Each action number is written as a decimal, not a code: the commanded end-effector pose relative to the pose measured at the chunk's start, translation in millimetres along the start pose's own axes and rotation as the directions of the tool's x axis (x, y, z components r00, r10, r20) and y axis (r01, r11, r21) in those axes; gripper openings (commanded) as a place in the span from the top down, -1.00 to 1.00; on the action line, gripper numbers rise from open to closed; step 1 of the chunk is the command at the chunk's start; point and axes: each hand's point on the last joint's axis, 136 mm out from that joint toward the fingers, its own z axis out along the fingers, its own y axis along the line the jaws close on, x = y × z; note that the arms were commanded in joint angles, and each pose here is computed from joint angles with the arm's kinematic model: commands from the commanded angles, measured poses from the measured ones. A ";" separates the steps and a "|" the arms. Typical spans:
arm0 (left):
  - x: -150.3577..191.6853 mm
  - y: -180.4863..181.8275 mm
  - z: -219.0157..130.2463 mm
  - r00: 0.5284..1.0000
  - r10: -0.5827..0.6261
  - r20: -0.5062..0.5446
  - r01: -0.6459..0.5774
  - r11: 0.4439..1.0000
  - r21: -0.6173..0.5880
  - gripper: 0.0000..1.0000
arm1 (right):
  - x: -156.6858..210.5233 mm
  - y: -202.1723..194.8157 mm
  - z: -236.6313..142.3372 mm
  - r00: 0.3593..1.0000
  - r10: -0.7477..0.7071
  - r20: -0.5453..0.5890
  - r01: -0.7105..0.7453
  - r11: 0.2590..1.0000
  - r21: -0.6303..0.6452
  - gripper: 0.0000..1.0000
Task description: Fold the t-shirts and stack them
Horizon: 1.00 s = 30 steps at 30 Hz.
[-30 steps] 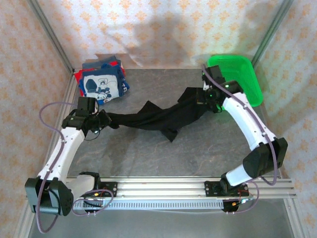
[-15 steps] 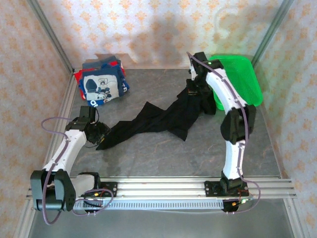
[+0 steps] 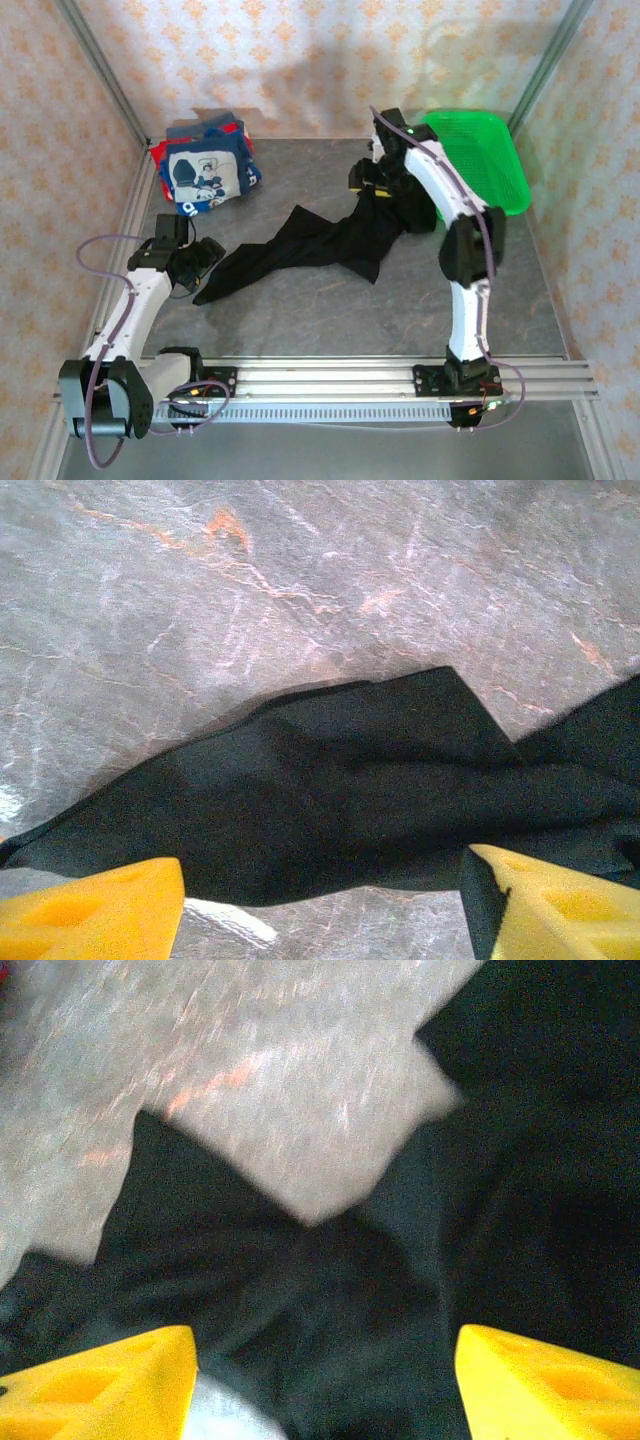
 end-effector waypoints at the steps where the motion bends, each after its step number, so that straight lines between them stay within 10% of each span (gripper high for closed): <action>1: -10.6 -29.0 -6.9 0.997 0.074 0.024 -0.076 0.992 0.101 -0.49 | 36.1 14.5 -64.4 0.989 0.101 0.106 -0.089 0.990 -0.111 -0.43; 8: 1.1 -80.4 -15.4 0.950 0.309 0.037 -0.311 0.934 0.179 -0.50 | 124.1 -28.0 -3.9 0.965 0.263 -0.019 -0.261 0.945 -0.198 -0.36; 23: 55.8 -80.2 -97.0 0.862 0.457 0.220 -0.497 0.849 0.181 -0.54 | 121.9 -52.6 80.4 0.871 0.459 -0.174 -0.490 0.833 -0.259 -0.19; 30: 55.9 -39.0 -128.3 0.878 0.389 0.278 -0.446 0.876 0.184 -0.52 | 145.2 -53.0 86.0 0.853 0.459 -0.248 -0.515 0.817 -0.259 0.48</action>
